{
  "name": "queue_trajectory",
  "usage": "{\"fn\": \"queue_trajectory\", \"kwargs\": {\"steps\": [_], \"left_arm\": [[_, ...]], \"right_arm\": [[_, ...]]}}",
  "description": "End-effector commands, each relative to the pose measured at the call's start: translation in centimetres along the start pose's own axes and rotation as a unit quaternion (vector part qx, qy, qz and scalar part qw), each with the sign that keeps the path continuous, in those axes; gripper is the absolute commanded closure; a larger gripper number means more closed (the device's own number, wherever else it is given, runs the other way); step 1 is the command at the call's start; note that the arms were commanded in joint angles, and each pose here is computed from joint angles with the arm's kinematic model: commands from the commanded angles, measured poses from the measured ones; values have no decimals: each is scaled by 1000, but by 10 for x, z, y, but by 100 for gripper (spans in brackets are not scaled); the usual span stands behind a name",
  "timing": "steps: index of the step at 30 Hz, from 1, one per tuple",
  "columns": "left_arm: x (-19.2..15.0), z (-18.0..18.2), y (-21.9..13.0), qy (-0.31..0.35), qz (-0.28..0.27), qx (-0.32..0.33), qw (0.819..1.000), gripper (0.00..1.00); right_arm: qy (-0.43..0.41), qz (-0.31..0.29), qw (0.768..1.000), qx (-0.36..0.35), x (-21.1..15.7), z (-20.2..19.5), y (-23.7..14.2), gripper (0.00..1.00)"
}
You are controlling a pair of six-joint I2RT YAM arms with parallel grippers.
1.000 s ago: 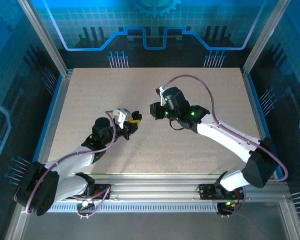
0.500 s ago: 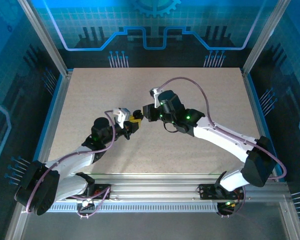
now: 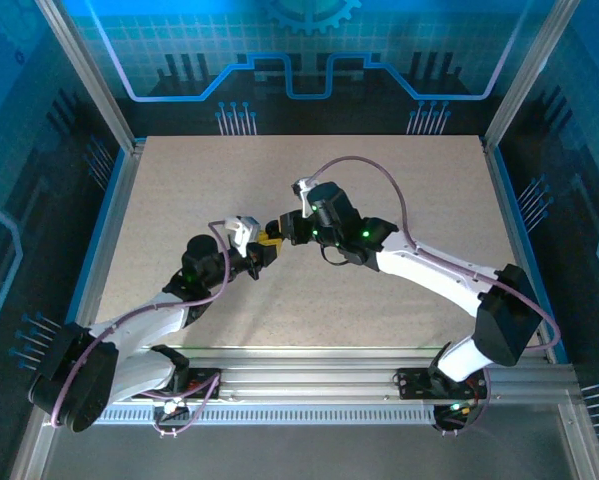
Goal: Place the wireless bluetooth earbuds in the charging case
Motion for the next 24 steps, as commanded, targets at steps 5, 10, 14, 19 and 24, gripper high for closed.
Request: {"fn": "queue_trajectory", "kwargs": {"steps": [5, 10, 14, 19, 24], "left_arm": [[13, -9, -6, 12, -20, -17, 1000, 88], [12, -8, -7, 13, -19, -15, 1000, 88], [13, -7, -8, 12, -20, -8, 1000, 88], [15, -6, -9, 13, -24, 0, 1000, 88], [15, -5, -10, 12, -23, 3, 1000, 88]], "right_arm": [[-2, -19, 1000, 18, 13, 13, 3, 81], [-2, -18, 1000, 18, 11, 13, 5, 81], [-5, -16, 1000, 20, 9, 15, 5, 81], [-20, -4, 1000, 17, 3, 19, 5, 81], [-26, 4, 1000, 14, -2, 20, 5, 81]]}}
Point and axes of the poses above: each hand's point on the last joint's axis, 136 mm out from that joint toward the fingers, its own y axis out along the fingers, its own z axis along the line the jaws close on, x = y × z, the point moved 3 cm from there along -y, back along the fingers, and after that the axes turned 8 degrees about -y, right-handed, at the moved point
